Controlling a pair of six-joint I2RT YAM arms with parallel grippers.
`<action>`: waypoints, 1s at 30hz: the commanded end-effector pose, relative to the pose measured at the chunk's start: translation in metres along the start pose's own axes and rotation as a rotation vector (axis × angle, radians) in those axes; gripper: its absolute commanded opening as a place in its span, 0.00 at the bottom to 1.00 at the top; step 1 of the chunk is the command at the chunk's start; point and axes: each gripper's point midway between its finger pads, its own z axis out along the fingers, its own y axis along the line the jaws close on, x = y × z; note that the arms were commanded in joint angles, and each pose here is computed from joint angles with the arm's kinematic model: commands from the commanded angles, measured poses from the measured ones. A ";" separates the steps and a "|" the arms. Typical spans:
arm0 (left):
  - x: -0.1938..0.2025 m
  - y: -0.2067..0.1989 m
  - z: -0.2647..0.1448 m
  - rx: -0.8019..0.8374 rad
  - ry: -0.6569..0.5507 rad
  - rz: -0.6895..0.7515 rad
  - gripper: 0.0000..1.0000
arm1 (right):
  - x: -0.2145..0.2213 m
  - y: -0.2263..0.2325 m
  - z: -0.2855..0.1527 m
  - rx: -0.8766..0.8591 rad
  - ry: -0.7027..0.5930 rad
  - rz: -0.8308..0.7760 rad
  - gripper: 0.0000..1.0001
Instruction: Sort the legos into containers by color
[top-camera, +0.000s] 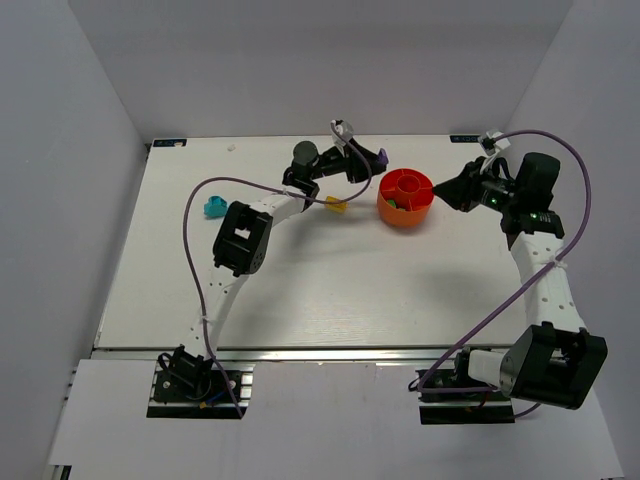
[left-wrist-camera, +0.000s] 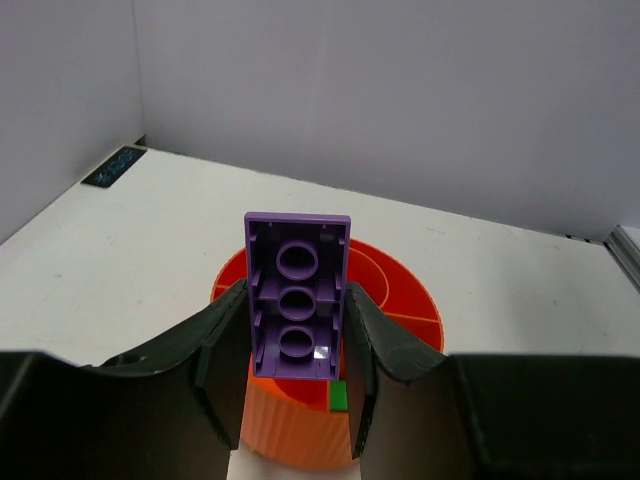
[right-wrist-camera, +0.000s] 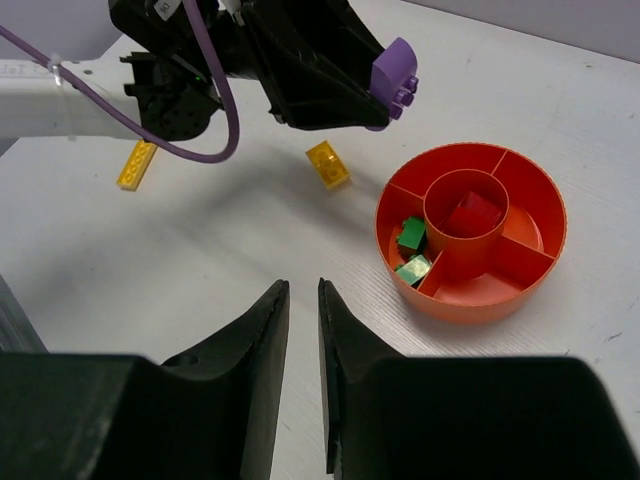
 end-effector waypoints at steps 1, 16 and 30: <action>-0.053 -0.014 0.017 0.048 -0.123 0.138 0.06 | -0.001 0.001 0.002 -0.041 -0.012 -0.006 0.24; -0.017 -0.002 0.030 0.009 -0.151 0.135 0.13 | 0.006 -0.004 0.006 -0.050 0.004 0.009 0.26; 0.006 -0.007 0.040 0.007 -0.130 0.104 0.16 | 0.005 -0.002 0.005 -0.062 0.005 0.006 0.27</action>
